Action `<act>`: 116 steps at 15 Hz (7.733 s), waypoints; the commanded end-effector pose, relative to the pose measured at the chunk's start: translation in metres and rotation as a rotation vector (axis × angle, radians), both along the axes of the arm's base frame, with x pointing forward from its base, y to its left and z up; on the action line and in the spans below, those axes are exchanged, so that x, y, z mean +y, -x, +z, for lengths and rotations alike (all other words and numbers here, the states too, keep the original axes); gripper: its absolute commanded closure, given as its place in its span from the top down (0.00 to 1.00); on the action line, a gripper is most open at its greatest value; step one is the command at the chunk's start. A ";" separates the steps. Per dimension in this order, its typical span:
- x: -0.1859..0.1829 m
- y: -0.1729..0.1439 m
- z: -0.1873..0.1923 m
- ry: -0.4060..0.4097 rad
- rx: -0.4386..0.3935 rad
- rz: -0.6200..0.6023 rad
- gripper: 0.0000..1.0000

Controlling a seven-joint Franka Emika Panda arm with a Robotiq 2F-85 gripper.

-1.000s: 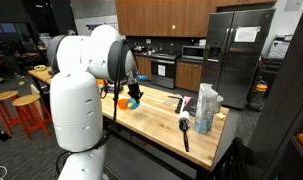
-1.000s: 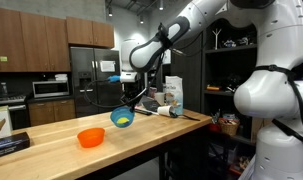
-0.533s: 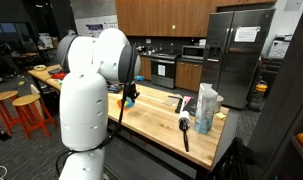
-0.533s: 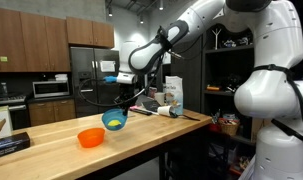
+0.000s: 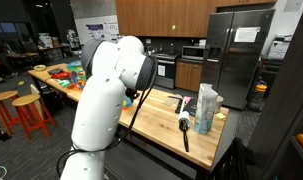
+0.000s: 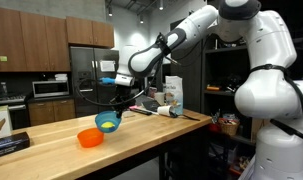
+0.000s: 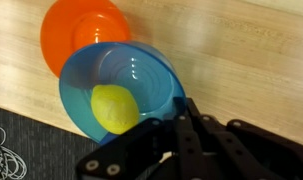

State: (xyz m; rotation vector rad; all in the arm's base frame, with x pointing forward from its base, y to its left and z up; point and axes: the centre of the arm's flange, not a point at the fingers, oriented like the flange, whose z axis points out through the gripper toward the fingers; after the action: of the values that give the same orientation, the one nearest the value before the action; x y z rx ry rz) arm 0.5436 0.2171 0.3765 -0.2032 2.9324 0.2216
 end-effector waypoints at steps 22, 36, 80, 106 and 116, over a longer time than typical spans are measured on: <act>0.054 0.009 -0.005 -0.032 -0.355 0.054 0.01; 0.079 0.067 -0.020 0.157 -0.691 0.267 0.01; 0.025 0.033 -0.032 0.480 -1.024 0.079 0.01; -0.030 0.024 -0.067 0.408 -0.602 -0.164 0.04; -0.044 0.009 -0.068 0.330 -0.353 -0.263 0.01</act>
State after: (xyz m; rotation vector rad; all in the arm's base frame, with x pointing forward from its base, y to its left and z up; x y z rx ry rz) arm 0.5277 0.1820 0.3075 0.0473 2.4820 -0.3530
